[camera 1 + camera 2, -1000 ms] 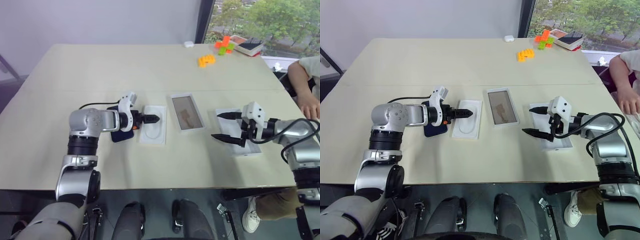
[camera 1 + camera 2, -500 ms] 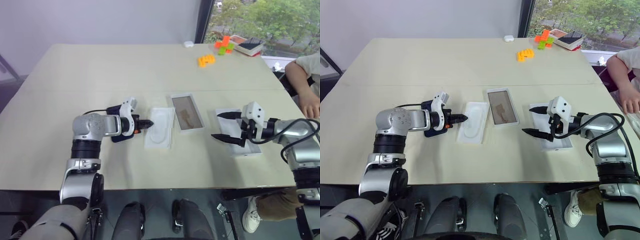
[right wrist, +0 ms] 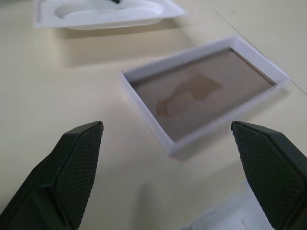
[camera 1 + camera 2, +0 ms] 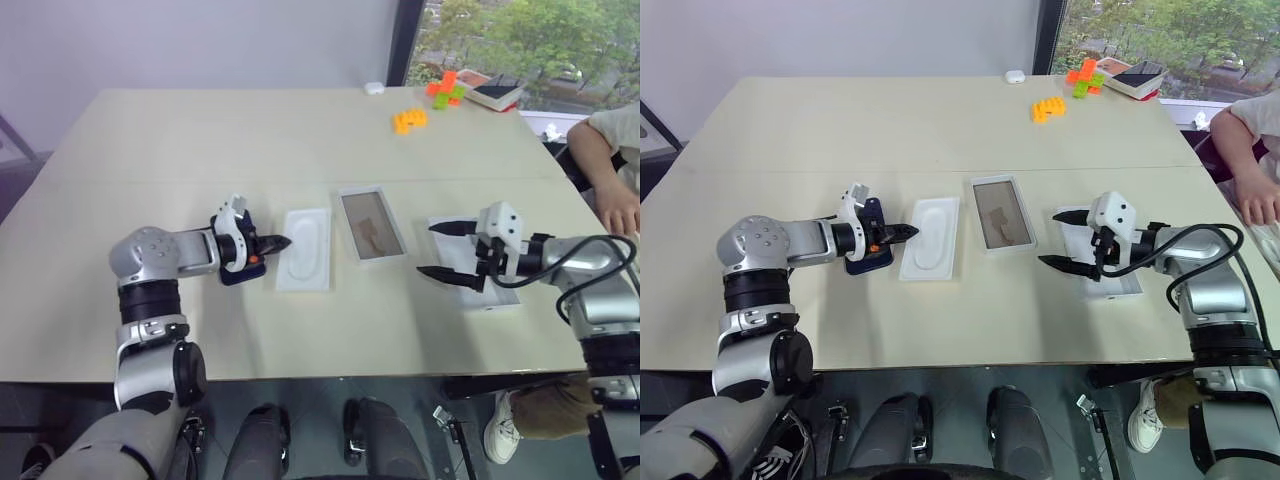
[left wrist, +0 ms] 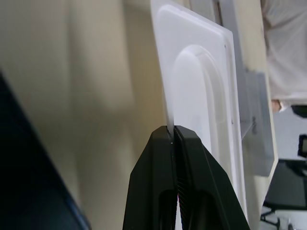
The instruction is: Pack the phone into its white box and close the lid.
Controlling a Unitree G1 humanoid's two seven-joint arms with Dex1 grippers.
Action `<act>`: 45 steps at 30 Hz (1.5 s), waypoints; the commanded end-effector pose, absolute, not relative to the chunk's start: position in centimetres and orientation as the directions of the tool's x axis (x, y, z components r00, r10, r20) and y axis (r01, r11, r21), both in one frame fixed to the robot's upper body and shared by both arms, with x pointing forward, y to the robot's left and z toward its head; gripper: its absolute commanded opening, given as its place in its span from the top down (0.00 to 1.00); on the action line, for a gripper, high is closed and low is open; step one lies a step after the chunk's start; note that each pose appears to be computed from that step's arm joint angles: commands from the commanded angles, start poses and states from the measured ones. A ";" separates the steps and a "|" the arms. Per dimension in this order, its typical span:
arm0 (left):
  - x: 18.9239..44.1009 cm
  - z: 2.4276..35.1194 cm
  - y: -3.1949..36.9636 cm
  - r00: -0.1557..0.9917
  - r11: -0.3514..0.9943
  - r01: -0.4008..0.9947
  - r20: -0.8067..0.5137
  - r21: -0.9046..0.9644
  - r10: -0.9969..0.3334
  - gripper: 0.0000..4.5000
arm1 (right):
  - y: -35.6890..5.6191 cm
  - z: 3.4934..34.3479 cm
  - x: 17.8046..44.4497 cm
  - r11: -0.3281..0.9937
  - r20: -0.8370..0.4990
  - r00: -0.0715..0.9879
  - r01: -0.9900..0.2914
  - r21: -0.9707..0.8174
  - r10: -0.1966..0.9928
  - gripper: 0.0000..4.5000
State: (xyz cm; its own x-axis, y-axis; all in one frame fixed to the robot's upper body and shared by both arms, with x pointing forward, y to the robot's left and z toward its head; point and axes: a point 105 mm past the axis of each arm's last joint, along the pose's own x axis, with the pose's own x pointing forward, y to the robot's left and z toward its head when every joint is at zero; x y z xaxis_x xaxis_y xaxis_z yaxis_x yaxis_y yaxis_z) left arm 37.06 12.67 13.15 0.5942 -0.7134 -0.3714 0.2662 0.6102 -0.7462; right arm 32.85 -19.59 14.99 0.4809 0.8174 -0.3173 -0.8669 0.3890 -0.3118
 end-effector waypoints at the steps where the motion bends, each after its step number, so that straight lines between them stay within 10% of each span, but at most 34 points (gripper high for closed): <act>1: 37.5 15.5 13.5 0.642 0.593 0.305 -0.299 -0.745 -0.706 0.99 | -17.8 16.1 32.9 0.341 -0.300 0.453 -0.869 -0.359 0.839 0.00; 17: 38.3 16.8 15.3 0.720 0.637 0.314 -0.261 -0.704 -0.643 0.99 | -13.7 13.1 35.4 0.182 -0.510 0.307 -0.943 -0.280 0.804 0.00; 20: 38.3 16.7 15.3 0.723 0.641 0.310 -0.263 -0.702 -0.639 1.00 | -13.5 12.4 35.6 0.198 -0.533 0.281 -0.958 -0.208 0.798 0.19; 27: 38.2 16.8 15.5 0.732 0.641 0.307 -0.256 -0.704 -0.632 1.00 | -13.6 12.1 35.6 0.190 -0.562 0.266 -0.963 -0.191 0.783 0.98; 45: 38.2 19.3 11.5 0.687 0.608 0.378 -0.229 -0.698 -0.690 1.00 | -7.1 12.6 29.6 0.113 -0.425 0.183 -0.976 -0.186 0.887 0.99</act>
